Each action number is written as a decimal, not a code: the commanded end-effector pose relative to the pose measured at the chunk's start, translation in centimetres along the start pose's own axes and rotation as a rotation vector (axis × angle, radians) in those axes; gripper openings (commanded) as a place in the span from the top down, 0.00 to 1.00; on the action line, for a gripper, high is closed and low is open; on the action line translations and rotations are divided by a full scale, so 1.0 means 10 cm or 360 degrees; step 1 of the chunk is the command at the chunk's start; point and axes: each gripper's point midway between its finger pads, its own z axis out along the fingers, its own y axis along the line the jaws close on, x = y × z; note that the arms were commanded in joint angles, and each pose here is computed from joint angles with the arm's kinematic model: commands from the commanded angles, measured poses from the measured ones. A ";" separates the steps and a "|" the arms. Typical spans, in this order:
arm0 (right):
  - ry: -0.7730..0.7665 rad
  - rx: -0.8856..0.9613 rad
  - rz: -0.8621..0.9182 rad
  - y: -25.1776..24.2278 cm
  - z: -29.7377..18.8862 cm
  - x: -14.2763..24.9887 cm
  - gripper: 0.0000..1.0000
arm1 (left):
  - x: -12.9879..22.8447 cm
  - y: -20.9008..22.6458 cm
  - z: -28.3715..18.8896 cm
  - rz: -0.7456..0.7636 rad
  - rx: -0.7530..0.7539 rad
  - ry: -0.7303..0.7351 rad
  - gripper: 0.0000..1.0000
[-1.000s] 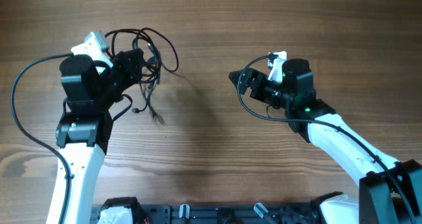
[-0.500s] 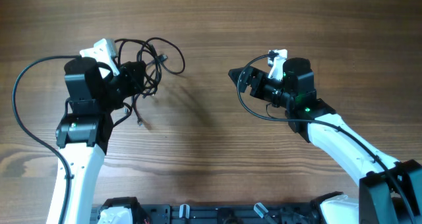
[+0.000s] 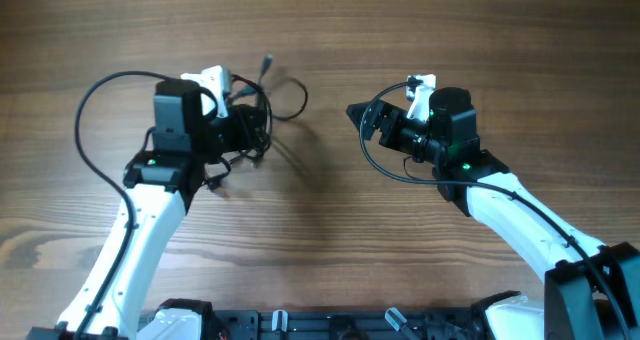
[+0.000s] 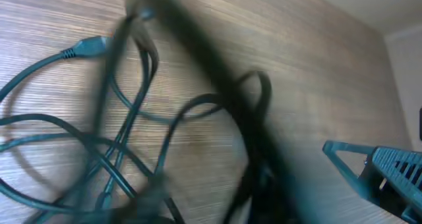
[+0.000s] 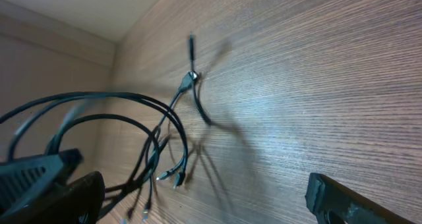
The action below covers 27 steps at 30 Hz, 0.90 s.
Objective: Untangle cables
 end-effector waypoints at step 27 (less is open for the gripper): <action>0.0008 0.0000 0.0001 -0.03 0.02 0.01 0.00 | -0.24 -0.05 0.05 0.0091 -0.0014 -0.0152 0.00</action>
